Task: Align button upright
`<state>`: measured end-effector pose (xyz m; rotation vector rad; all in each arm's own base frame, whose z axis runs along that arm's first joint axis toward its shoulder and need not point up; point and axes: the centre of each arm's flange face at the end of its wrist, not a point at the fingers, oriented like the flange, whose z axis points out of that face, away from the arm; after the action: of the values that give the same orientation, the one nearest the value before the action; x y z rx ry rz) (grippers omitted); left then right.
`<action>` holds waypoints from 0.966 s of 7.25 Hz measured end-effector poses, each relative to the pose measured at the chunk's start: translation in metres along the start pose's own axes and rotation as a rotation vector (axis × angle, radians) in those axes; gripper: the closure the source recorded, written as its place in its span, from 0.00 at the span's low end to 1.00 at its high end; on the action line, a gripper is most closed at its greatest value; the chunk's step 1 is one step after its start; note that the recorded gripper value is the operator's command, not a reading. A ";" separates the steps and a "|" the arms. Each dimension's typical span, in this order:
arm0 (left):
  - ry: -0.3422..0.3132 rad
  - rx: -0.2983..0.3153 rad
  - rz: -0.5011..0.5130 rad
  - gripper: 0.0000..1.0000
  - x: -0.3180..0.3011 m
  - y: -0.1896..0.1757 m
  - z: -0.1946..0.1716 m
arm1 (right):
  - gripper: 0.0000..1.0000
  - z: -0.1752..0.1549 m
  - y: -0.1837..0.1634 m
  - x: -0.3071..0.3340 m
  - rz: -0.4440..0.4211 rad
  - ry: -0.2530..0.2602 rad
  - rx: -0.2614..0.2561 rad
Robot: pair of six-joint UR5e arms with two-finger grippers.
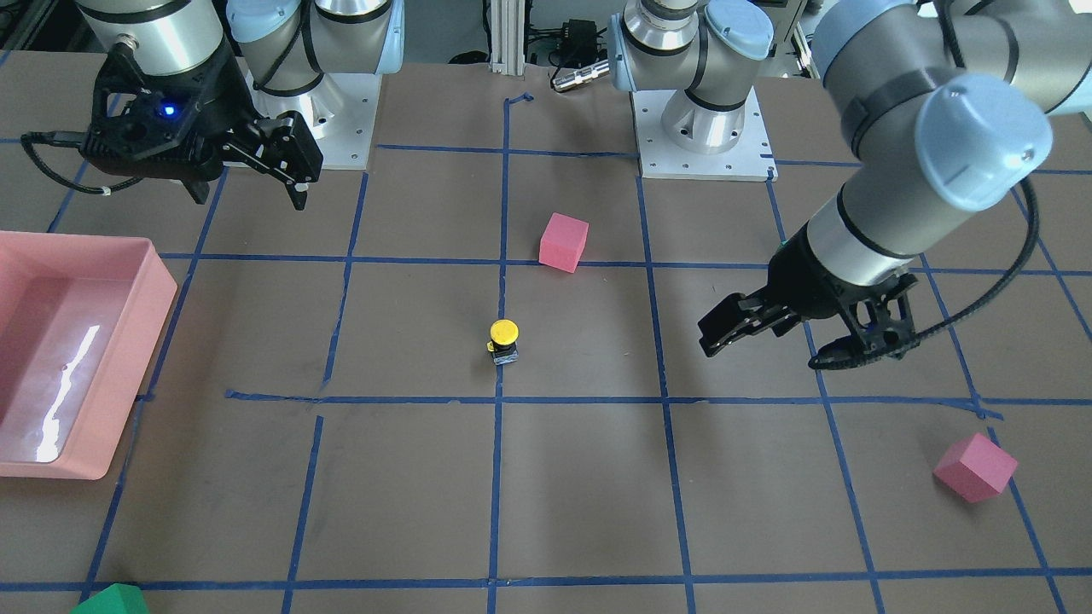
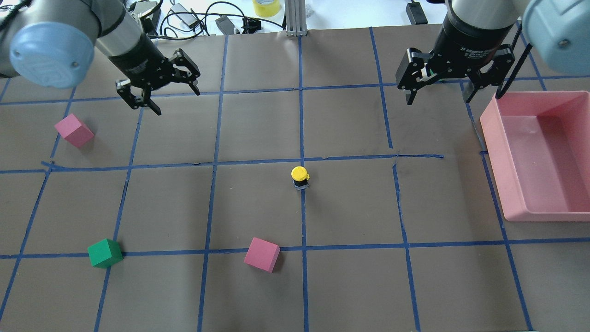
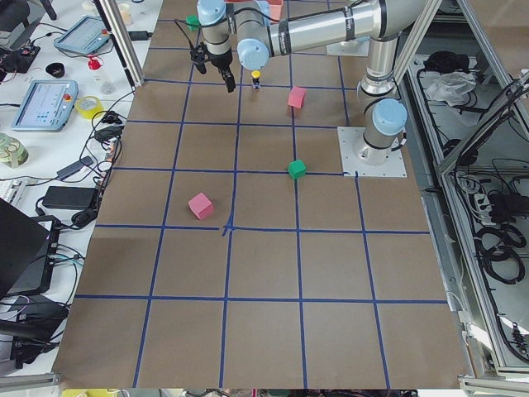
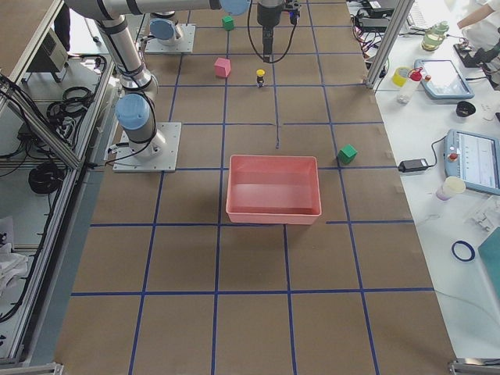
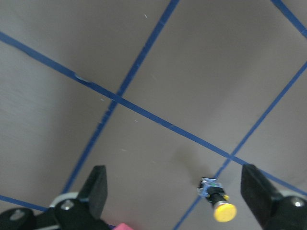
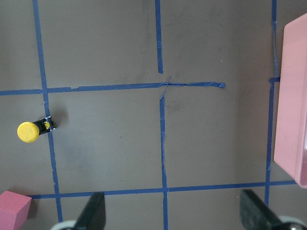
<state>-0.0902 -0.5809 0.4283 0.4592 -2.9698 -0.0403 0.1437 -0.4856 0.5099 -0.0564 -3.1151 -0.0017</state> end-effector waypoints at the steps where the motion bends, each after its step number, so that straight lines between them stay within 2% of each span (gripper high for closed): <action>1: -0.064 0.040 0.079 0.00 -0.005 0.013 -0.035 | 0.00 0.000 0.000 0.000 0.000 0.000 0.000; 2: -0.135 0.074 0.127 0.00 -0.010 0.029 -0.061 | 0.00 0.000 0.000 0.000 0.000 0.000 0.000; 4: -0.180 0.081 0.182 0.00 -0.011 0.058 -0.084 | 0.00 0.000 0.000 0.000 0.000 0.000 0.000; 7: -0.117 0.053 0.207 0.00 -0.007 0.080 -0.089 | 0.00 0.000 0.000 0.000 0.000 0.000 0.000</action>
<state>-0.0956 -0.5033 0.5188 0.1574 -3.1228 0.0340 0.1436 -0.4857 0.5098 -0.0556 -3.1151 -0.0020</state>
